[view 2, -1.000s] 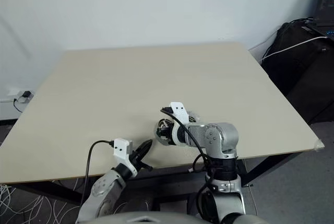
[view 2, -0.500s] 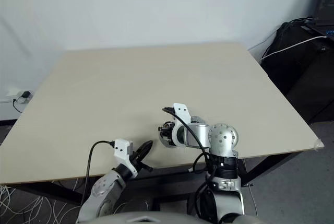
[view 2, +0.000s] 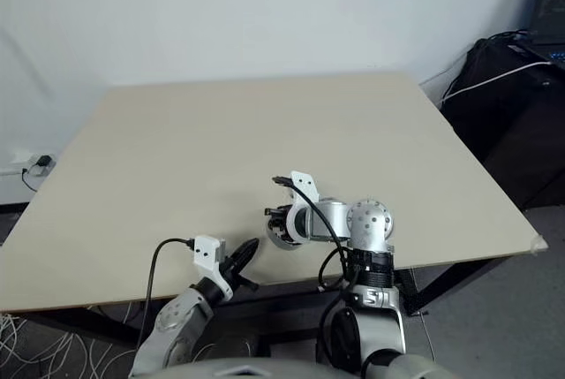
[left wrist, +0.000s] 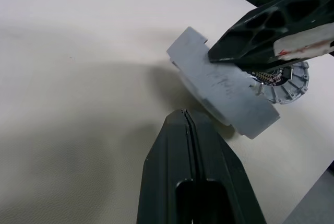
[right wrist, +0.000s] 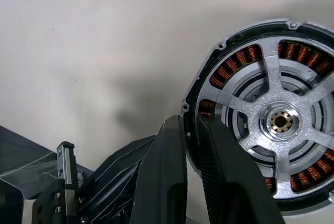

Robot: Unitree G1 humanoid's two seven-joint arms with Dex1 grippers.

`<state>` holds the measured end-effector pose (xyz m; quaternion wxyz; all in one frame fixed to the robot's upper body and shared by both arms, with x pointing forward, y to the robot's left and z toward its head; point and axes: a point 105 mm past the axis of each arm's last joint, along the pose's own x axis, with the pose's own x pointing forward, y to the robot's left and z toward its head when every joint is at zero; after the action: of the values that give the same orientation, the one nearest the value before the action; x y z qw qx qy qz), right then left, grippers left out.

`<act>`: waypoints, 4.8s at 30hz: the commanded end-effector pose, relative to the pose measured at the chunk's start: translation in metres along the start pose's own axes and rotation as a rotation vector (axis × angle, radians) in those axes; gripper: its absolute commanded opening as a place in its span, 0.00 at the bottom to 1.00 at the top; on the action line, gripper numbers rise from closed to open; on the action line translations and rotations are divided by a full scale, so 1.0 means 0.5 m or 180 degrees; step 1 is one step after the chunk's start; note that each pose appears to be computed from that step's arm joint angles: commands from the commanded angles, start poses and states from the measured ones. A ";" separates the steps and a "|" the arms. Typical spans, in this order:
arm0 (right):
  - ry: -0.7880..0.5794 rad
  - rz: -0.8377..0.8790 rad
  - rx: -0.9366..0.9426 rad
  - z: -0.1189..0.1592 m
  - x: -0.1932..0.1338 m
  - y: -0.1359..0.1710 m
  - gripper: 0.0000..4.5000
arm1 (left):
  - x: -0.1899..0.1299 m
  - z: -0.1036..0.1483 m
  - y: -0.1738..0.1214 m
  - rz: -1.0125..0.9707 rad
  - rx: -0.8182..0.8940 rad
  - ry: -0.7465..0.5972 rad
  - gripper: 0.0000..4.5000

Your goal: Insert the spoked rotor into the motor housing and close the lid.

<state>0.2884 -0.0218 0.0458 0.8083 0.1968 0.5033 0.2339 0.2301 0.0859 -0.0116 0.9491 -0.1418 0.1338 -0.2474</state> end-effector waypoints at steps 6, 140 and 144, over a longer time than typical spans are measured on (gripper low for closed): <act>-0.0111 0.0248 -0.0068 0.023 0.012 0.066 0.66 | 0.005 0.018 -0.001 -0.0025 -0.0008 -0.0114 0.00; -0.1726 -0.0583 -0.3303 0.021 0.035 -0.002 0.00 | -0.011 0.007 0.012 -0.0045 -0.0097 0.0034 0.00; -0.1587 -0.0506 -0.3441 0.004 0.052 -0.002 0.00 | -0.011 0.006 0.012 -0.0040 -0.0106 0.0034 0.00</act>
<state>0.2972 -0.0127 0.0199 0.9038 -0.2271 0.1396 0.3348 0.2234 0.0947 -0.0215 0.9420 -0.1533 0.1669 -0.2476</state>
